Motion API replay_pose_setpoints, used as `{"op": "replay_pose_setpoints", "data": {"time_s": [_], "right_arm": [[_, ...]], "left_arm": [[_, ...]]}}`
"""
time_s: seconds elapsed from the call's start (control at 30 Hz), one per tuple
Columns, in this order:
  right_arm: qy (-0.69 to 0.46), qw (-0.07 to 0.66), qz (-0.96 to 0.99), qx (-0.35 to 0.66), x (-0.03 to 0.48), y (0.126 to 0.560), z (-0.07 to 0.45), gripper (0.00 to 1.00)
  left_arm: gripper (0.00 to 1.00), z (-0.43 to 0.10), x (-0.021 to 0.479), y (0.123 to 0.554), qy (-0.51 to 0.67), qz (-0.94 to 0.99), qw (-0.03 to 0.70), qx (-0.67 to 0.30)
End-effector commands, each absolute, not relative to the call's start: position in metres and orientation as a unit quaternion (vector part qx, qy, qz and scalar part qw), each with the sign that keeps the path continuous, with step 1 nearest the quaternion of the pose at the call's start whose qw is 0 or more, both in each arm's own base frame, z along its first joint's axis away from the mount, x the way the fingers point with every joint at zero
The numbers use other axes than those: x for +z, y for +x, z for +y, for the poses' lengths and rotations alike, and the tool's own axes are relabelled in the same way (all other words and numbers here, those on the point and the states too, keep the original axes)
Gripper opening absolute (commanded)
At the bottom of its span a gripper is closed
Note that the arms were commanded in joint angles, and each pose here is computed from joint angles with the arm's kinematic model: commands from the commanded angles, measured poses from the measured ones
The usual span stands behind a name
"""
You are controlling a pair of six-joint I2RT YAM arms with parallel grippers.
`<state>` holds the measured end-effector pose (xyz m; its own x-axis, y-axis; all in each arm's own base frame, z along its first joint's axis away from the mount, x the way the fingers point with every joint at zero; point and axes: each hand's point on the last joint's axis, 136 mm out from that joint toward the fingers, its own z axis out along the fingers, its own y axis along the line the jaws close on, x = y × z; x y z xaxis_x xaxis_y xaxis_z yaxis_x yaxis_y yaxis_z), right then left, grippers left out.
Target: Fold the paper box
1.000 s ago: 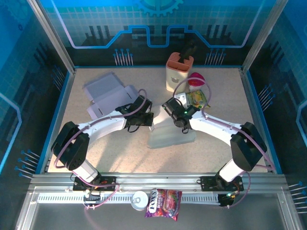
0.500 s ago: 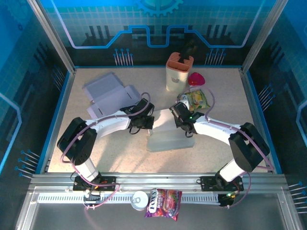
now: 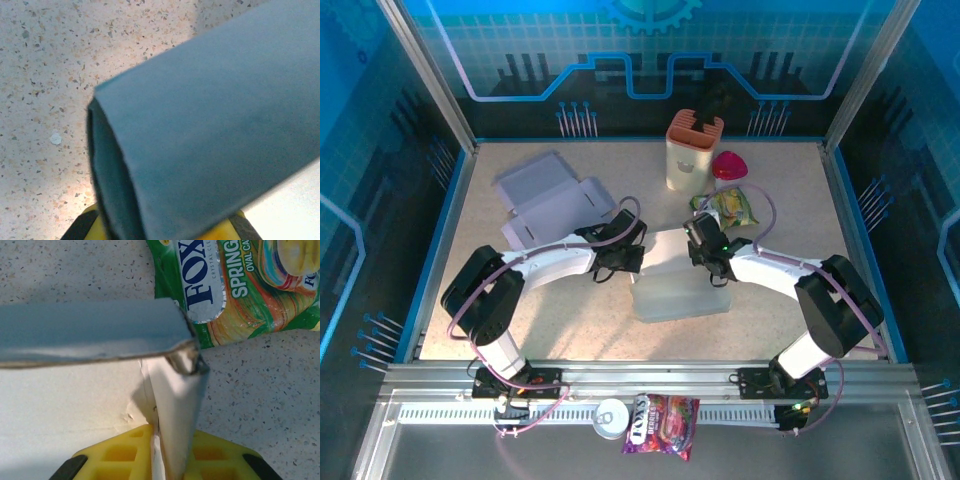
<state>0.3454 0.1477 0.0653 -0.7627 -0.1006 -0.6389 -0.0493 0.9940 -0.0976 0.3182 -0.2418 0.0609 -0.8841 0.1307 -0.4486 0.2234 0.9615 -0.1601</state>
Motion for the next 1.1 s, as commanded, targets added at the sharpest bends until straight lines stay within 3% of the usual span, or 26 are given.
{"op": "replay_pose_setpoints", "data": {"time_s": [0.0, 0.23, 0.47, 0.83, 1.07], "right_arm": [[-0.044, 0.341, 0.938, -0.029, 0.060, 0.349, 0.149, 0.18], [-0.042, 0.343, 0.938, -0.035, 0.055, 0.358, 0.145, 0.18], [-0.025, 0.353, 0.932, -0.077, 0.058, 0.358, 0.135, 0.00], [0.026, 0.324, 0.915, -0.239, 0.061, 0.339, 0.123, 0.00], [-0.005, 0.327, 0.919, -0.222, 0.060, 0.341, 0.140, 0.00]], "left_arm": [[0.00, -0.247, 0.056, 0.319, 0.113, 0.964, 0.222, -0.094], [0.00, -0.248, 0.056, 0.320, 0.116, 0.964, 0.221, -0.092], [0.00, -0.247, 0.056, 0.321, 0.113, 0.964, 0.222, -0.088], [0.00, -0.250, 0.059, 0.322, 0.097, 0.965, 0.222, -0.101], [0.00, -0.251, 0.061, 0.320, 0.096, 0.964, 0.224, -0.107]]}}
